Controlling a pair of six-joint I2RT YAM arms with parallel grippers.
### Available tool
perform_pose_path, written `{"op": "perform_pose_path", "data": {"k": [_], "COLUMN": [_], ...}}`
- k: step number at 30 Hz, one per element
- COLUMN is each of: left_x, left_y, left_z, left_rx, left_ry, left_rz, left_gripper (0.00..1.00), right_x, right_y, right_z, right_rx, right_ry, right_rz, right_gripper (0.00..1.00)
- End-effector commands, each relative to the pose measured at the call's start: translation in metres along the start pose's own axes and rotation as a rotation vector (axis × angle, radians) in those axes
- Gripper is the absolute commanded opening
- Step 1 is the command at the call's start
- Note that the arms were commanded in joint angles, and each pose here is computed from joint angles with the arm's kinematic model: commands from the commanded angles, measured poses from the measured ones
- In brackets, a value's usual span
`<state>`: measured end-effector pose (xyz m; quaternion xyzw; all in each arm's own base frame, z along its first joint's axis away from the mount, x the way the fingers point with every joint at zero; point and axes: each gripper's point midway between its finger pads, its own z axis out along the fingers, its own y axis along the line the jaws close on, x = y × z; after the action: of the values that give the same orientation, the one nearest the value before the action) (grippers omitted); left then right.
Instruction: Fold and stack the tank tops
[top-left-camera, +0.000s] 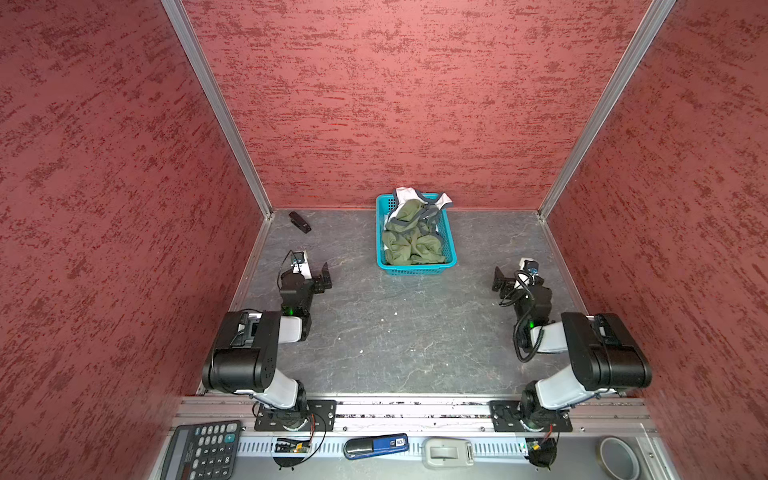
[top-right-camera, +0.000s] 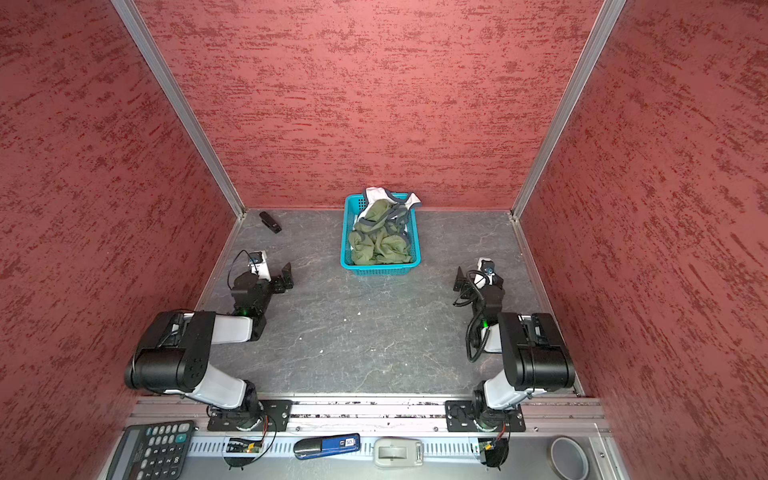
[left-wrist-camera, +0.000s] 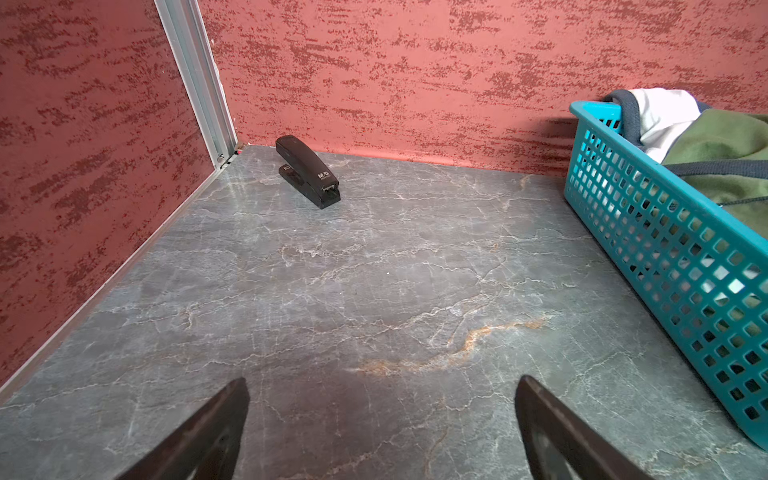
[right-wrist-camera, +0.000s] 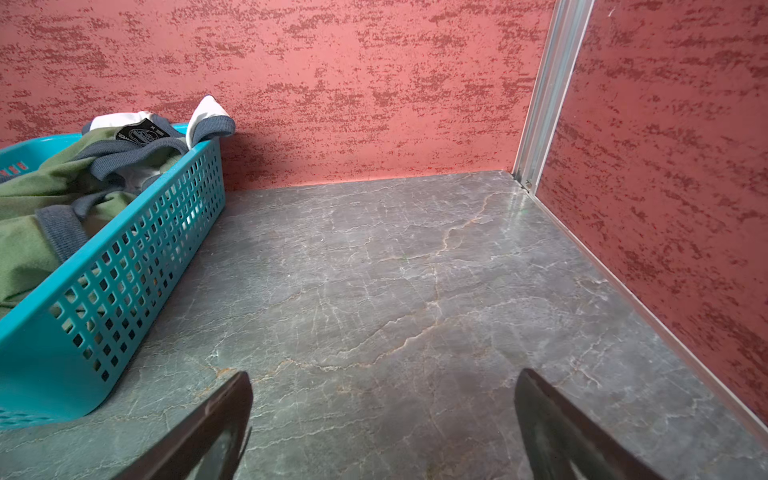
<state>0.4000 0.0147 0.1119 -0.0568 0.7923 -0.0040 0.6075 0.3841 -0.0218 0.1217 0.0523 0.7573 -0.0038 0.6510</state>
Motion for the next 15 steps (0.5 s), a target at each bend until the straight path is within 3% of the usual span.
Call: {"op": "perform_pose_path", "data": {"k": [1, 15], "left_x": [-0.0020, -0.0022], "left_y": [-0.0003, -0.0006], "left_z": [-0.0004, -0.0004], "left_rx": [-0.001, 0.000], "left_ry": [-0.010, -0.011], "left_rz": [0.000, 0.001], "left_gripper": [1.00, 1.00], "right_x": [-0.0132, -0.0144], "right_y": [-0.0018, -0.0016], "right_z": [0.0011, 0.0008], "right_rx": [0.017, 0.017], "right_ry": [-0.046, -0.051], "right_rz": [-0.004, -0.004], "right_gripper": [0.99, 0.99]}}
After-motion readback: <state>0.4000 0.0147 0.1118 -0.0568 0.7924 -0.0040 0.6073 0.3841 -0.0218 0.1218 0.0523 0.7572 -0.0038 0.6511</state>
